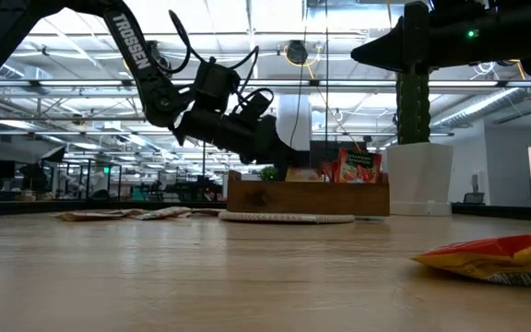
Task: Pick & Place Tea
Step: Put the orange tea bag into the middle section of the wood organizer
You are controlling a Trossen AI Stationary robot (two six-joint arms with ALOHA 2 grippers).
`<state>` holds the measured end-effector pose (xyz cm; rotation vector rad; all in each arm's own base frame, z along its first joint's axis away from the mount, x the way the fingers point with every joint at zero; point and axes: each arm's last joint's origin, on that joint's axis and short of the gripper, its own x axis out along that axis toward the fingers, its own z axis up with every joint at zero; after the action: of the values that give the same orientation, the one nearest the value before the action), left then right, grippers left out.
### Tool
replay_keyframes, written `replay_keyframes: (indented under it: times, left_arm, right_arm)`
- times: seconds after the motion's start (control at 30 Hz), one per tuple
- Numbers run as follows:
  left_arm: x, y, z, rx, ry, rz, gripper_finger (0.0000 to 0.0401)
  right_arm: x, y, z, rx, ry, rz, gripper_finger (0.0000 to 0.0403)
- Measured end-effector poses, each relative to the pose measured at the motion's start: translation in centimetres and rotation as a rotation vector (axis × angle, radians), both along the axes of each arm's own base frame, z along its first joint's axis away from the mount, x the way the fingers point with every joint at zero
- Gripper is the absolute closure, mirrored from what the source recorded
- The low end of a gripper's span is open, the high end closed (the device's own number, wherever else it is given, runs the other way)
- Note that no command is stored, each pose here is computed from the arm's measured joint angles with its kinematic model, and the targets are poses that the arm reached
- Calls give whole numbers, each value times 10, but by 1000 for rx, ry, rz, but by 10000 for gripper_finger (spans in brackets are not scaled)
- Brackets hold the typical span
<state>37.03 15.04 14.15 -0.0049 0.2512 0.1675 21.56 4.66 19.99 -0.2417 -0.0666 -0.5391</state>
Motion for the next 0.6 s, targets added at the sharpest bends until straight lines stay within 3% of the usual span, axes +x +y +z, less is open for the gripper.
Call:
replay_keyframes:
  times: [0.33, 0.6]
  left_arm:
    - [2, -8, -2, 22, 30, -31, 268]
    - [8, -24, 13, 42, -18, -127, 259]
  right_arm:
    - [0, 0, 0, -1, 1, 0, 309]
    - [0, 0, 0, -1, 1, 0, 309]
